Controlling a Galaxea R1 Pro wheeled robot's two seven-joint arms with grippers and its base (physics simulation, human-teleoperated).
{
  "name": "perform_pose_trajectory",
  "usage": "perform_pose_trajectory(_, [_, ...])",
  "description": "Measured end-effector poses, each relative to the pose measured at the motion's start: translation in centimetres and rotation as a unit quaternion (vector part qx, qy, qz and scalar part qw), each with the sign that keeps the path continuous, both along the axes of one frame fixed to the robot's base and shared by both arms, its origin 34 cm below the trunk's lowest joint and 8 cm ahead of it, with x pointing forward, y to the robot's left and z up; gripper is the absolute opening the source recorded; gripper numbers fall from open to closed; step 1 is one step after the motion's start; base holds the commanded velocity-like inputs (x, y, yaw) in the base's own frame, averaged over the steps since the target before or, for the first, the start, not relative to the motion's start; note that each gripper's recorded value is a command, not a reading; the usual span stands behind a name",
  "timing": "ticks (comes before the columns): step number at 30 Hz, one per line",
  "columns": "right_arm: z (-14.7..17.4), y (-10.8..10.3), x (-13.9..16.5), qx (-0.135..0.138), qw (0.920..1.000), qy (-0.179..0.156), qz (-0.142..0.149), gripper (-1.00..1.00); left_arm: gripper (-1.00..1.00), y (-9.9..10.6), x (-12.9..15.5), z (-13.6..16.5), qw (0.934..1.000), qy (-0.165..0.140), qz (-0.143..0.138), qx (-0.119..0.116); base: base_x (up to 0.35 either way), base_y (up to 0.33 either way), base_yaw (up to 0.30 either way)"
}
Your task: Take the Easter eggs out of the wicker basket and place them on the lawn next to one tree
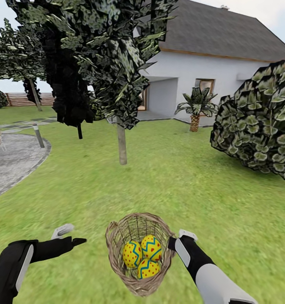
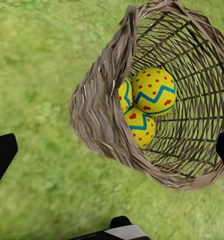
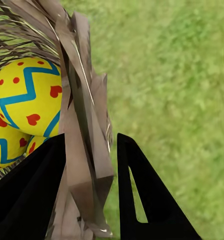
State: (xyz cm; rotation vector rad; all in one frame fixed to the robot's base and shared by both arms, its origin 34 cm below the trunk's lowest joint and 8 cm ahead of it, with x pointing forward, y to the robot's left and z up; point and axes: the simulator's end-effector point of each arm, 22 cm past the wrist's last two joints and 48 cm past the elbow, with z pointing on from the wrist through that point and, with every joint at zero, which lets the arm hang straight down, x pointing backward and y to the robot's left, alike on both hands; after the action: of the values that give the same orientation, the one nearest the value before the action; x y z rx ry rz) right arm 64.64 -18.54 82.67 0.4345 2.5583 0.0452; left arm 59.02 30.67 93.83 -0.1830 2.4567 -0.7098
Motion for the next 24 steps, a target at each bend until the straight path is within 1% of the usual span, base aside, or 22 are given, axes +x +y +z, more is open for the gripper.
perform_pose_trajectory(11, [0.02, 0.00, 0.02, 0.000, 1.0000, 0.000, 0.000, -1.00, 1.00, -0.16, -0.02, -0.06, 1.0000, 0.001, -0.002, 0.000, 0.228, 0.152, 0.066])
perform_pose_trajectory(24, [-0.03, 0.02, -0.02, 0.001, 1.0000, 0.000, -0.001, -1.00, 1.00, -0.11, 0.04, 0.05, 1.0000, -0.001, -0.002, 0.001, 0.206, 0.128, 0.002])
